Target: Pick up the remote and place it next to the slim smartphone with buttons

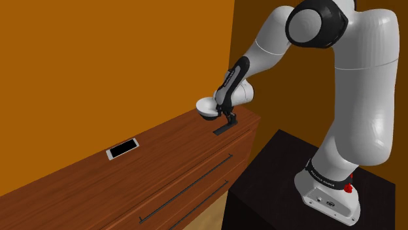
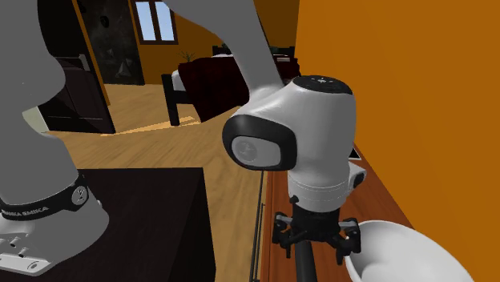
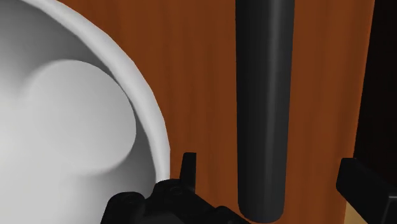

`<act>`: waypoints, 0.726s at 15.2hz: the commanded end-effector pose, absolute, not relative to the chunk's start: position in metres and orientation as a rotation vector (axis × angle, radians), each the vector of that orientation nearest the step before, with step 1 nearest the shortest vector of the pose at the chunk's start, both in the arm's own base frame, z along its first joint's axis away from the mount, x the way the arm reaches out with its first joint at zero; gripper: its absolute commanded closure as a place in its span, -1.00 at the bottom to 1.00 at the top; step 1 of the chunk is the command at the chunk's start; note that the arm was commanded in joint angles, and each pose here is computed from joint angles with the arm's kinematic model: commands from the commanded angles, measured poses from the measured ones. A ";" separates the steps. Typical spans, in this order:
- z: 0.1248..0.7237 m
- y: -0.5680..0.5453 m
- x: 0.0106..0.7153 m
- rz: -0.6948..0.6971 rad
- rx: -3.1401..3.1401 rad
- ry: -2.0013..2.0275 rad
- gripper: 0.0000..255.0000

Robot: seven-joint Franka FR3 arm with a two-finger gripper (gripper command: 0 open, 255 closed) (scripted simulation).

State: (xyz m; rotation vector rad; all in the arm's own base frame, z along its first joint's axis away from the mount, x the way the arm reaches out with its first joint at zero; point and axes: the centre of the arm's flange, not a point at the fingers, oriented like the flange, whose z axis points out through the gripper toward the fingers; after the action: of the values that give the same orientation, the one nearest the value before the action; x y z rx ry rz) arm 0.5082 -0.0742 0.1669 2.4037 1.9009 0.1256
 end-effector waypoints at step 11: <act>0.117 -0.071 0.507 0.089 2.403 1.931 -1.00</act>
State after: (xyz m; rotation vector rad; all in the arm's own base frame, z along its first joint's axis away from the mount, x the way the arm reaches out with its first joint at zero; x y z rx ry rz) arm 0.5092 -0.0690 0.1248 2.3909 1.9159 0.1135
